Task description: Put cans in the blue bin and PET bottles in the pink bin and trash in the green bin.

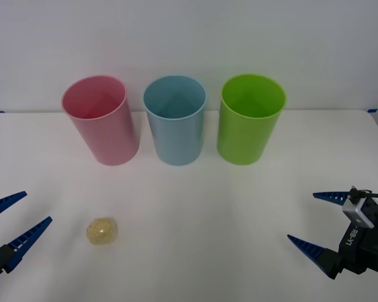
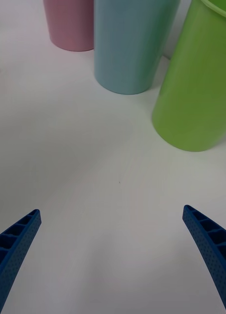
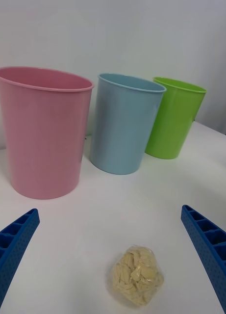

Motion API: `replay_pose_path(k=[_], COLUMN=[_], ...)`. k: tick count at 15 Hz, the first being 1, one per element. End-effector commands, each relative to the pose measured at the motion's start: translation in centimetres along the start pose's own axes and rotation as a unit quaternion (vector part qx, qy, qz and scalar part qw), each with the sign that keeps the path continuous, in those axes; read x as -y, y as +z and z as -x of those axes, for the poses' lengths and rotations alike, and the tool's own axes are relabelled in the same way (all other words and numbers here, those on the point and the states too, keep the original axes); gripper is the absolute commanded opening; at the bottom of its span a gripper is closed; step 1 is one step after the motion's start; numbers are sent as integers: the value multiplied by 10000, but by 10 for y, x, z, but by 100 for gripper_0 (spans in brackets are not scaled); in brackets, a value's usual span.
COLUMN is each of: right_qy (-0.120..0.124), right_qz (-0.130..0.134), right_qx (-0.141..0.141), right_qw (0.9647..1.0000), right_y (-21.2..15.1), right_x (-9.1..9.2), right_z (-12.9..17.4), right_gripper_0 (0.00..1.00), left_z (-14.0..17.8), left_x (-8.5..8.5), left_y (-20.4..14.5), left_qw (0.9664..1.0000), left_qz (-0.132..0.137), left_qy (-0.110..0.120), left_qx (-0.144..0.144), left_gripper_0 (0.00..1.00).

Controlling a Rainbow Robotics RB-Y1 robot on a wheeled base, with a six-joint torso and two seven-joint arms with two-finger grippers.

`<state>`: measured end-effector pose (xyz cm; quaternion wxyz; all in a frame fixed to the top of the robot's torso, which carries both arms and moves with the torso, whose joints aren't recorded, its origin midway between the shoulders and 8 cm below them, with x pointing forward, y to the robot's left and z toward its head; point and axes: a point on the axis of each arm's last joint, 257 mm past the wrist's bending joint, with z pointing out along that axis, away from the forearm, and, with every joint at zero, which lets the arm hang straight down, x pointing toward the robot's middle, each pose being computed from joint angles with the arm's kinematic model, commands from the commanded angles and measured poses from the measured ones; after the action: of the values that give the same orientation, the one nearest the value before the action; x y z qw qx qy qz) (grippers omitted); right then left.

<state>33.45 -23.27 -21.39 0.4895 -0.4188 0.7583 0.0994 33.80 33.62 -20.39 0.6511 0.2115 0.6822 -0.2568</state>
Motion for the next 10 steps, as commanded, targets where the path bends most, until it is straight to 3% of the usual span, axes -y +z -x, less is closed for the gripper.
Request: replay_pose_path(k=[1, 10], right_qy=[0, 0], right_qz=[0, 0], right_qx=[0, 0], right_qw=[10000, 10000], right_y=[0, 0], right_x=[0, 0], right_z=[0, 0], right_gripper_0=[100, 100], left_z=[0, 0], left_x=[0, 0], left_y=[0, 0], left_qw=[10000, 10000], left_qz=[0, 0], left_qy=[0, 0], left_qx=[0, 0], left_gripper_0=[100, 100])
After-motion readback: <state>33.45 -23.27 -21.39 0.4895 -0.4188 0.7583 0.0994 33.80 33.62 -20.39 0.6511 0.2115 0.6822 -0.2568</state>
